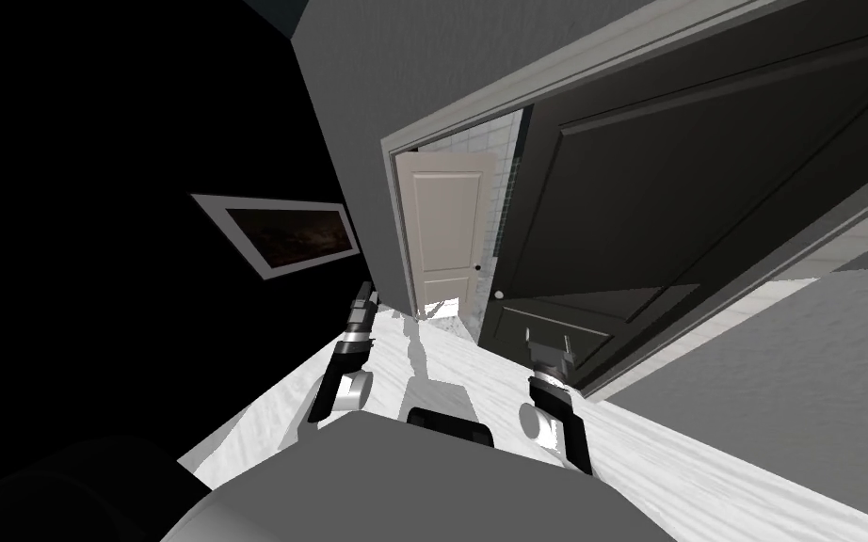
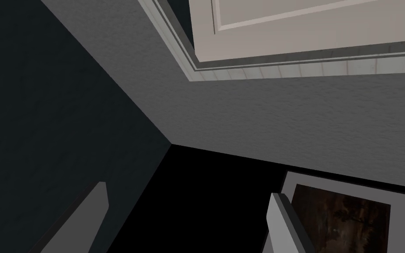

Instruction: Push the door open

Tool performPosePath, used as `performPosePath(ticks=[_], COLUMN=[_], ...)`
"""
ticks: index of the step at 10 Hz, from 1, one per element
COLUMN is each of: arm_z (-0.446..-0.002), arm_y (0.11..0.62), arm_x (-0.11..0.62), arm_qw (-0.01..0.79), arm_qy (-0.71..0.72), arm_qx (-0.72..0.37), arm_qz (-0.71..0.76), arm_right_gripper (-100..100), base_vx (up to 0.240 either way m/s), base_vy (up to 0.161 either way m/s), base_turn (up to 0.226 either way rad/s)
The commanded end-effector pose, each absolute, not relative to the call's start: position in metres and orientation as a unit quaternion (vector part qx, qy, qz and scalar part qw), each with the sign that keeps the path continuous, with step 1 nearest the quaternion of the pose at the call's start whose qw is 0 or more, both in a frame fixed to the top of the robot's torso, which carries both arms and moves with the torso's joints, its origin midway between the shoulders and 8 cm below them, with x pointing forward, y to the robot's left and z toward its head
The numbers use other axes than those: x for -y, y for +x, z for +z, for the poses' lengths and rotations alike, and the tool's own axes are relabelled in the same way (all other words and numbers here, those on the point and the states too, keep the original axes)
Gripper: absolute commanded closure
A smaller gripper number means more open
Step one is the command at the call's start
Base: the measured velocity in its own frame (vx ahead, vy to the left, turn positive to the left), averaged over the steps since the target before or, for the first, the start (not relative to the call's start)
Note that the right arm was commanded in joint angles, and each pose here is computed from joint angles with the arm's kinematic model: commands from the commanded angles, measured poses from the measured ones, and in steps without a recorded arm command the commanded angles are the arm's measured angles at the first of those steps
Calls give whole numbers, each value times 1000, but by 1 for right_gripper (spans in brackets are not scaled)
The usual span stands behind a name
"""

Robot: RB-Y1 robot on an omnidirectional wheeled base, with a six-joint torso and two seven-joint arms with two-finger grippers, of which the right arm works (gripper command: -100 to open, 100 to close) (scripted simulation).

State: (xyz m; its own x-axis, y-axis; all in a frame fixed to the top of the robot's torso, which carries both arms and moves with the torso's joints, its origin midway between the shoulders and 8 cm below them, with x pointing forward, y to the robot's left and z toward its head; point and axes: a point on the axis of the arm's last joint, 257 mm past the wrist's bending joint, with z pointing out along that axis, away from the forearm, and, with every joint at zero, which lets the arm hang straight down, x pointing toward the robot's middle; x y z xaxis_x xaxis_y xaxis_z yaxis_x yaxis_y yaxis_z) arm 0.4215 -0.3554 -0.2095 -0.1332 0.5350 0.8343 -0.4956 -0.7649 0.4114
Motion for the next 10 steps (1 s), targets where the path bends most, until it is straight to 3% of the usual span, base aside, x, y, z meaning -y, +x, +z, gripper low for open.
performPosePath(ticks=[1,10], arm_z=[-223,-290], arm_y=[421,416], arm_x=[357,377], arm_qw=[331,280], arm_qy=[573,621], arm_qx=[-3,78], arm_qz=[750,728], arm_right_gripper=[-100,-100], base_vx=[92,95], base_vy=[-29,-38], base_turn=[170,132])
